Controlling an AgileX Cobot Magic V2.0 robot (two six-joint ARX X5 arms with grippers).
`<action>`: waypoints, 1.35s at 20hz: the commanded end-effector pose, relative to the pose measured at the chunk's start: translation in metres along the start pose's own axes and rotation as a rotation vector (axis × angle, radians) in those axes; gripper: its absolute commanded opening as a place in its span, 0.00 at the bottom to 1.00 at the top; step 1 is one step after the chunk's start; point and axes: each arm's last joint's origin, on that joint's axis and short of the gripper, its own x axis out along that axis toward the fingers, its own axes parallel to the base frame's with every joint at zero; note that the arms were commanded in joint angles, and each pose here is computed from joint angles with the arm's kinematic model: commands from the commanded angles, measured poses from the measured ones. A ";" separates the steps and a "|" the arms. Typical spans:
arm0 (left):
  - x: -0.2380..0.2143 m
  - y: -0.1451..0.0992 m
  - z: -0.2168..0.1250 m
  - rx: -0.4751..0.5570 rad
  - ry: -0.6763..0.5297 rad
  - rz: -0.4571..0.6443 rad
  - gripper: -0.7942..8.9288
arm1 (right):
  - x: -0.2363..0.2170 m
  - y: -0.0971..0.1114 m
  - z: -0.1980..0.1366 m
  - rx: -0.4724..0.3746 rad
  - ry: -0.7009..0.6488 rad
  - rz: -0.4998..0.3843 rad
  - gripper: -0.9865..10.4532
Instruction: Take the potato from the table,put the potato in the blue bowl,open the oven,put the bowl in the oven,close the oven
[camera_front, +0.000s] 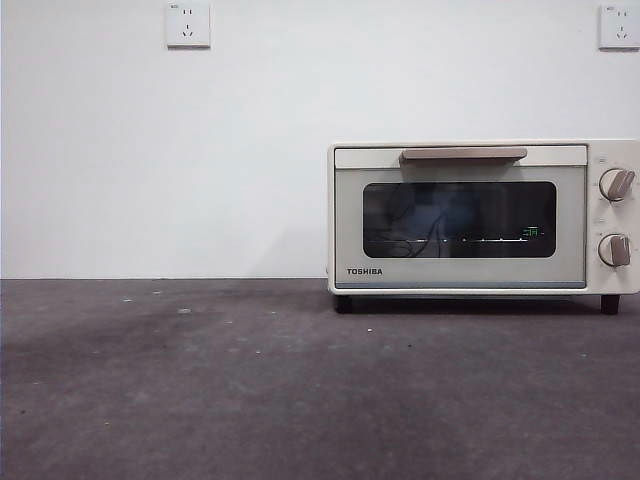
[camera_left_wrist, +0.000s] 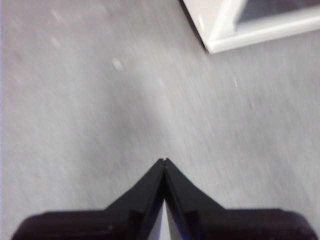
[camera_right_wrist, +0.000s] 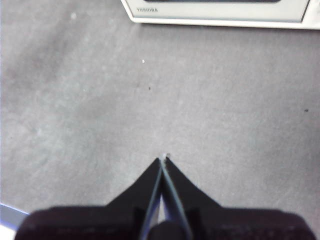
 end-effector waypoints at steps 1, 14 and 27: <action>-0.011 0.014 0.000 -0.008 -0.129 0.056 0.08 | 0.007 -0.001 0.001 -0.003 0.025 -0.004 0.09; 0.071 0.058 -0.173 0.032 -0.498 0.368 0.08 | 0.042 -0.007 0.009 0.026 0.175 -0.020 0.09; 0.098 0.065 -0.220 -0.117 -0.608 0.332 0.08 | 0.048 -0.009 0.011 0.027 0.191 -0.048 0.09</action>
